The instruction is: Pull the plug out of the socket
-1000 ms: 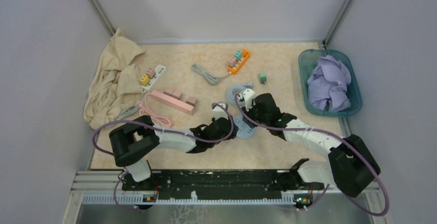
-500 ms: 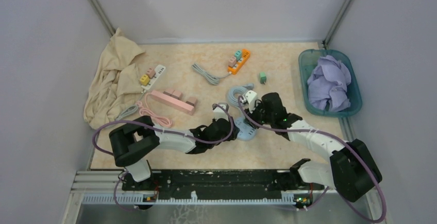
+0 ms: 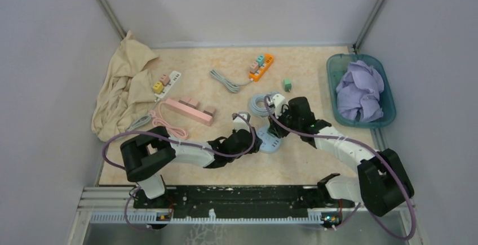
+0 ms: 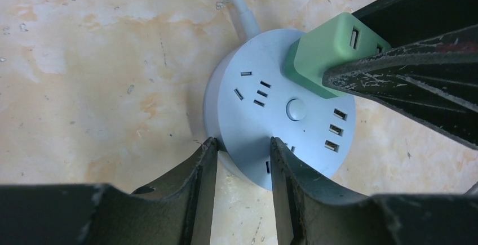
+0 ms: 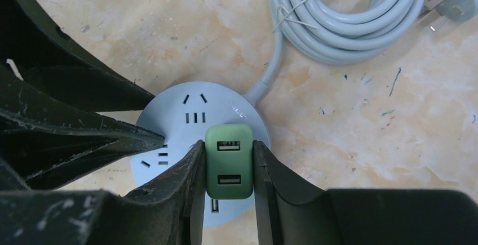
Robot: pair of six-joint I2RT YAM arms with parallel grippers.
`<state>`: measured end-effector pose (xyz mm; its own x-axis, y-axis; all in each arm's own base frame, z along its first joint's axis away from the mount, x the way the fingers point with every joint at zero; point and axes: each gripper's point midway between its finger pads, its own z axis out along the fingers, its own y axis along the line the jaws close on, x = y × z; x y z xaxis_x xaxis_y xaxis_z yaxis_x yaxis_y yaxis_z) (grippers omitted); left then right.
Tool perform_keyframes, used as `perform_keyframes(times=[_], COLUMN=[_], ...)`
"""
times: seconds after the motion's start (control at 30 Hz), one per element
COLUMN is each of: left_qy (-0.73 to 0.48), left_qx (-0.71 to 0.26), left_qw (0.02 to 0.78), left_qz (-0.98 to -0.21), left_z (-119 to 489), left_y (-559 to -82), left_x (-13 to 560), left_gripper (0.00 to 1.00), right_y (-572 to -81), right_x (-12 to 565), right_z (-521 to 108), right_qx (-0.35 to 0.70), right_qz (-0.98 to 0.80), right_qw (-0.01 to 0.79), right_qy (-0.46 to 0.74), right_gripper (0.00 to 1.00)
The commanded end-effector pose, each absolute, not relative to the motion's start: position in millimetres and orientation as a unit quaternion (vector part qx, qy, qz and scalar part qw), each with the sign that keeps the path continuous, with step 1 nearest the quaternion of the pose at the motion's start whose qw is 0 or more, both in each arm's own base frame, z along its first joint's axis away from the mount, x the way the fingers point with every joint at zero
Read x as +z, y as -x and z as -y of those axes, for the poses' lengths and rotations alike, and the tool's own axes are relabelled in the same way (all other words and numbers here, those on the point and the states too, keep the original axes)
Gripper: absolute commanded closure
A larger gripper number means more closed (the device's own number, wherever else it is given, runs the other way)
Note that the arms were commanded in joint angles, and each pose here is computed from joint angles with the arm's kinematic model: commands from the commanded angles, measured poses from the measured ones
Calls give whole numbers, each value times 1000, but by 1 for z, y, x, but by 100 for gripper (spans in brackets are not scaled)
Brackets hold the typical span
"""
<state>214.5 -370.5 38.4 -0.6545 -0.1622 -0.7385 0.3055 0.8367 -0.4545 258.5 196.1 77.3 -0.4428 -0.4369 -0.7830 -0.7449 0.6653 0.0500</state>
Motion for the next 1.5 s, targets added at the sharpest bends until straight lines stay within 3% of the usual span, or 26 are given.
perform_keyframes(times=[0.0, 0.23, 0.47, 0.6, 0.9, 1.1, 1.47], left_qy=[-105, -109, -107, -108, -108, -108, -107], left_qx=[-213, -222, -218, -212, -212, -217, -220], left_qw=[335, 331, 326, 325, 320, 318, 319], left_qz=[-912, -911, -913, -915, -917, -916, -916], left_z=[346, 350, 350, 348, 349, 350, 350], left_y=[-182, -180, -180, -180, -179, -178, -178], left_x=[-25, -25, -27, -30, -32, -31, -29], left_gripper=[57, 57, 57, 57, 57, 57, 57], right_y=[-229, -195, -252, -259, -217, -219, -278], right_x=[128, 131, 117, 117, 140, 150, 127], right_z=[-236, -260, -243, -235, -259, -256, -208], right_qx=[362, 402, 264, 238, 379, 407, 216], right_qz=[-748, -682, -770, -777, -738, -738, -792], right_qw=[388, 385, 432, 441, 385, 383, 457], right_qy=[398, 474, 389, 380, 405, 377, 341], right_gripper=[100, 100, 100, 100, 100, 100, 100])
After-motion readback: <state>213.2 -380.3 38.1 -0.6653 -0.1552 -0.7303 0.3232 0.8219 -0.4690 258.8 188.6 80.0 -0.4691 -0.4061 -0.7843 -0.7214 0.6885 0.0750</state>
